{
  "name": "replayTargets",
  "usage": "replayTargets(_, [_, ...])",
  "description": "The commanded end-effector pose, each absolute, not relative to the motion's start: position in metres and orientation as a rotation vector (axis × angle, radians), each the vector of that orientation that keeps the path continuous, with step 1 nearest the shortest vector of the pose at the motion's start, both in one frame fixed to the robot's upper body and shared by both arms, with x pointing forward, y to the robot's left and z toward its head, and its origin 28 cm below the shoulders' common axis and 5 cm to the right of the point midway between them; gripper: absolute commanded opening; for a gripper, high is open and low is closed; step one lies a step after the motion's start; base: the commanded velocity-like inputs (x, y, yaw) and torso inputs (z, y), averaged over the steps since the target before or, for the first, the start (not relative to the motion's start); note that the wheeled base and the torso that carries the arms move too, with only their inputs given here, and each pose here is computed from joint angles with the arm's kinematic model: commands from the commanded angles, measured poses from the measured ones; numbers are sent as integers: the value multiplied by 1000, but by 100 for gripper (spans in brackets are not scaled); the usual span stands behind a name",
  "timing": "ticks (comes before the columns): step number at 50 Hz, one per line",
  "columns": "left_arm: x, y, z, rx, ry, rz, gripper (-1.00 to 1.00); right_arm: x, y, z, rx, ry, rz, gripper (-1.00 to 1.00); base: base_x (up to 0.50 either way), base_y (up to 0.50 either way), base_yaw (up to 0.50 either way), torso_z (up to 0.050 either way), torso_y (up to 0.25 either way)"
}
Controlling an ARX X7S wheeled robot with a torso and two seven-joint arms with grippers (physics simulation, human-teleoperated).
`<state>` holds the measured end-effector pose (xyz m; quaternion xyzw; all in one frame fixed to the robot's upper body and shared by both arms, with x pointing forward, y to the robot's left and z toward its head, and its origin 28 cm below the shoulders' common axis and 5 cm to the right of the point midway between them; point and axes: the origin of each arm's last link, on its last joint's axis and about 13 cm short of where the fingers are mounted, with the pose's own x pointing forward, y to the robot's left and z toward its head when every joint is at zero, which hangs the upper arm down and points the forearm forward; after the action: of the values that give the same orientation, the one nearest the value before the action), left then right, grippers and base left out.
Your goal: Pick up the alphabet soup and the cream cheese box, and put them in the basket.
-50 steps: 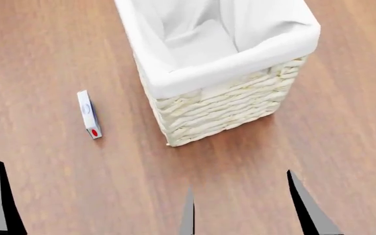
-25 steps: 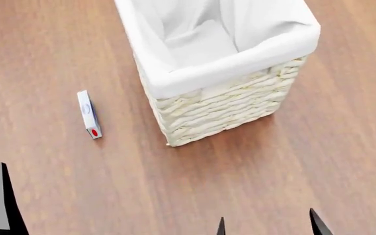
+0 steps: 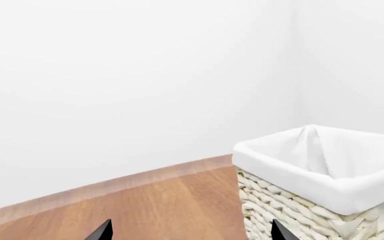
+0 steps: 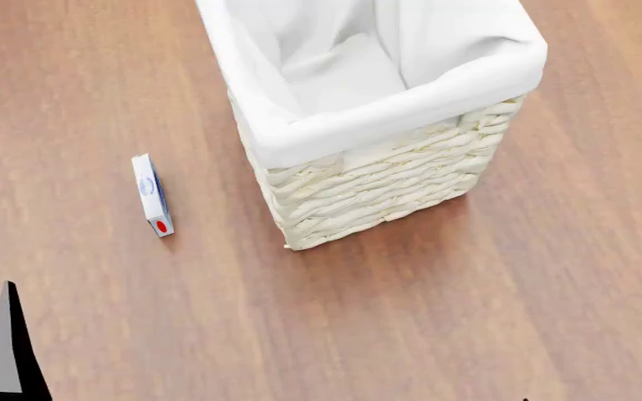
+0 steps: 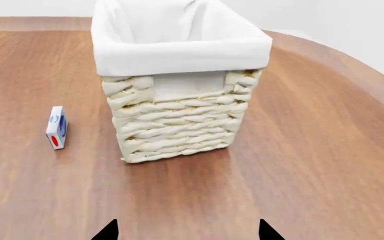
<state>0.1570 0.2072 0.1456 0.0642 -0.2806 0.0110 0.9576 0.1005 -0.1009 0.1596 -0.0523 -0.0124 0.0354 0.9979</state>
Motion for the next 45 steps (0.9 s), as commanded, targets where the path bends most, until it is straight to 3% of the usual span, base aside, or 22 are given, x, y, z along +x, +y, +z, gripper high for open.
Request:
replayTargets(1, [157, 206, 144, 124, -566, 21, 100, 96, -103, 158, -91, 43, 77, 100, 0, 0, 0, 0, 0])
replayTargets(45, [157, 208, 137, 111, -550, 29, 100, 95, -106, 139, -129, 203, 44, 100, 0, 0, 0, 0, 0])
